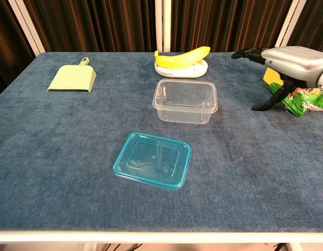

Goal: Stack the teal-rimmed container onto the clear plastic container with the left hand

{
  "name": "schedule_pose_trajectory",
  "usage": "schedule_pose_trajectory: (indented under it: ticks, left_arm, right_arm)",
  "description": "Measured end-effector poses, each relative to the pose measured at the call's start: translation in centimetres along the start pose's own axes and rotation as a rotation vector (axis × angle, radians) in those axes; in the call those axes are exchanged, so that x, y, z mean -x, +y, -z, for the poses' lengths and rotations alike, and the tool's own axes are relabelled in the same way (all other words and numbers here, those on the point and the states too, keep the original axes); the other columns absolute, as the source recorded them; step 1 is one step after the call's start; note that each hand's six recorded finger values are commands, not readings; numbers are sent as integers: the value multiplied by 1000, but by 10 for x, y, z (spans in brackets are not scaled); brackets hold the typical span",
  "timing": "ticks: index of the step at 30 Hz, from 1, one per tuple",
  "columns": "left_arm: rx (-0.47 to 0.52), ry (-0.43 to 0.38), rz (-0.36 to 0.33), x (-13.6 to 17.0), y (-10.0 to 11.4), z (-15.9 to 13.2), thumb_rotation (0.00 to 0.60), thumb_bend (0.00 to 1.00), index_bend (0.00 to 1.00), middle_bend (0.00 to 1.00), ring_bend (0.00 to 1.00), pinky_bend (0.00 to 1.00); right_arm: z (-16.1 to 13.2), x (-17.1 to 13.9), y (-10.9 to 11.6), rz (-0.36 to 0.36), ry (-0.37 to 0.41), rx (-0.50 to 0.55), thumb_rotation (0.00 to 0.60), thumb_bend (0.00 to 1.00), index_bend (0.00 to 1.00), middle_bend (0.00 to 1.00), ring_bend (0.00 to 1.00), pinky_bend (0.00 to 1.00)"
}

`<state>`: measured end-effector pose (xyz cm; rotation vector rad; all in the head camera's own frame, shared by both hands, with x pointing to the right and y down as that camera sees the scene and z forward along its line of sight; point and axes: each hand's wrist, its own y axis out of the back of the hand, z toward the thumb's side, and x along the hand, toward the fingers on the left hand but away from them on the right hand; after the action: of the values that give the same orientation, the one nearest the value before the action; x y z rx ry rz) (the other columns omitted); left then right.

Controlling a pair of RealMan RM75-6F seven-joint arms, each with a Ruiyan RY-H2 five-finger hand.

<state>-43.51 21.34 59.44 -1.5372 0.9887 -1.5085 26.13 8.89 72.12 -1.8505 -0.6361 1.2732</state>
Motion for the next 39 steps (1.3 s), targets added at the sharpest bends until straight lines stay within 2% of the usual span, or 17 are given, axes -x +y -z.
schedule_pose_trajectory:
  ticks: [5, 14, 19, 22, 25, 30, 35, 39]
  left_arm:
    - [-1, 8, 5, 1, 0, 4, 600, 18, 140, 92, 13, 22]
    - [6, 19, 10, 4, 1, 10, 600, 18, 140, 92, 12, 22]
    - [14, 8, 13, 0, 1, 8, 600, 18, 140, 92, 12, 23]
    - [6, -29, 26, -6, 1, 0, 600, 18, 140, 92, 12, 22]
    - [1, -96, 48, -14, 1, -16, 600, 18, 139, 92, 13, 24]
    - [10, -264, 98, -30, 2, -61, 600, 17, 140, 92, 12, 28]
    - [23, -435, 156, -47, 4, -113, 600, 16, 139, 92, 13, 27]
    - [-6, -515, 205, -55, -1, -146, 600, 16, 125, 91, 12, 30]
  right_arm:
    - [-29, 33, -11, -15, 42, -3, 600, 78, 0, 0, 0, 0]
    - [-79, 71, -19, -29, 122, -4, 600, 72, 0, 0, 0, 0]
    - [-95, 86, -19, -28, 139, -15, 600, 70, 0, 0, 0, 0]
    - [-97, 89, -19, -24, 139, -32, 600, 70, 0, 0, 0, 0]
    - [-90, 84, -15, -12, 134, -33, 600, 71, 0, 0, 0, 0]
    - [-68, 58, 5, 31, 131, -33, 600, 71, 0, 0, 0, 0]
    - [-21, 9, 46, 127, 71, -33, 600, 72, 0, 0, 0, 0]
    - [29, -49, 85, 233, -31, -42, 600, 72, 0, 0, 0, 0]
